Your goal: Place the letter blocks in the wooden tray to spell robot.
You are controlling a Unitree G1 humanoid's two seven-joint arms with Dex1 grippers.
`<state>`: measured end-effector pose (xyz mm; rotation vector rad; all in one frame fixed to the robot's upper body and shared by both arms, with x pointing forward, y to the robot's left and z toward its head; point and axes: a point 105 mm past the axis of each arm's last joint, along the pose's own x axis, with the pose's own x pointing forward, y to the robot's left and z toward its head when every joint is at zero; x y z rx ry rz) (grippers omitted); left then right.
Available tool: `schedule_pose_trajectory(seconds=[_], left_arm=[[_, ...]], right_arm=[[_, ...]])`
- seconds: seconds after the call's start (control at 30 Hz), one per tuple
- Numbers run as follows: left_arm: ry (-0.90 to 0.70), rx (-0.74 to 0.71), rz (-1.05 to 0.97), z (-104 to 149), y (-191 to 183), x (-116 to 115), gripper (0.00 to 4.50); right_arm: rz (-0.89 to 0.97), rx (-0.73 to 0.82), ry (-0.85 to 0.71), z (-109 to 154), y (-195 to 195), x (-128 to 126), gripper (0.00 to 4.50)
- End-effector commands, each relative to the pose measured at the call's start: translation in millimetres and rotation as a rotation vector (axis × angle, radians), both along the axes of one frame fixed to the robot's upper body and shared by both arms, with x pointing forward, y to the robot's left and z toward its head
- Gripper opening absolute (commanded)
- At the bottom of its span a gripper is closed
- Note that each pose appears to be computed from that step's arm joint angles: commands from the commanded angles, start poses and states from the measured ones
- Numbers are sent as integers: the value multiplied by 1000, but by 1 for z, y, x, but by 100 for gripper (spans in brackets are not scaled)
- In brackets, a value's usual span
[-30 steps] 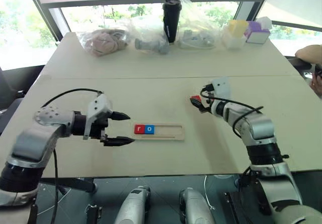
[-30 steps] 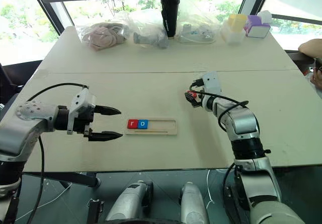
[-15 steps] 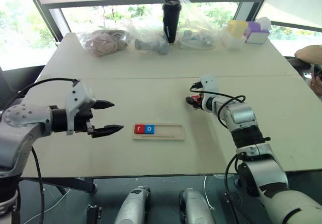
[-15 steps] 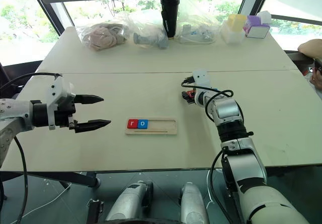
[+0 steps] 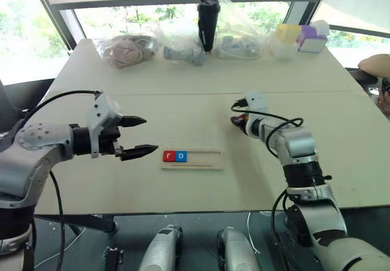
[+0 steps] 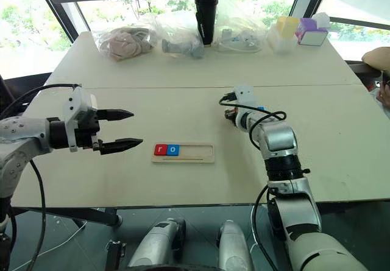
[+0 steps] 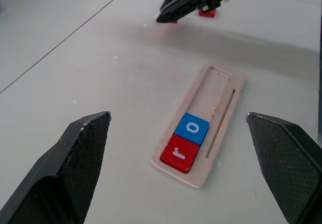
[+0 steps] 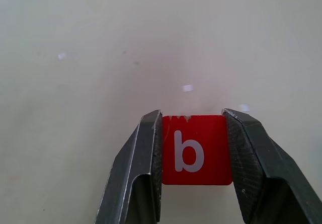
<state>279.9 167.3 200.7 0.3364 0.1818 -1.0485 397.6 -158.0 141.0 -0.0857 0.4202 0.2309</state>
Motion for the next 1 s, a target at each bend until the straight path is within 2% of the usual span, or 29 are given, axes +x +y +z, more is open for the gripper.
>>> schedule_pose_trajectory(seconds=[0.03, 0.17, 0.3, 0.53, 0.83, 0.9, 1.0], left_arm=[[-44, -14, -72, 7, -19, -4, 450], [-39, -27, -115, 3, -33, -3, 450], [-20, -3, -144, -6, -37, -1, 450], [-2, -2, -180, -11, -42, 4, 450], [1, 10, -200, -11, -43, 6, 450], [4, 11, -200, -12, -43, 5, 450], [6, 12, -193, -13, -42, 5, 450]], right_arm=[[-70, 93, 28, 20, -20, -35, 119], [-133, 112, 51, 25, -29, -65, 119], [-255, 165, 33, 10, -31, -83, 119], [-317, 282, 87, -18, 7, -110, 119], [-302, 282, 147, -33, 22, -121, 119], [-296, 284, 155, -35, 23, -122, 227], [-290, 281, 160, -36, 22, -122, 365]])
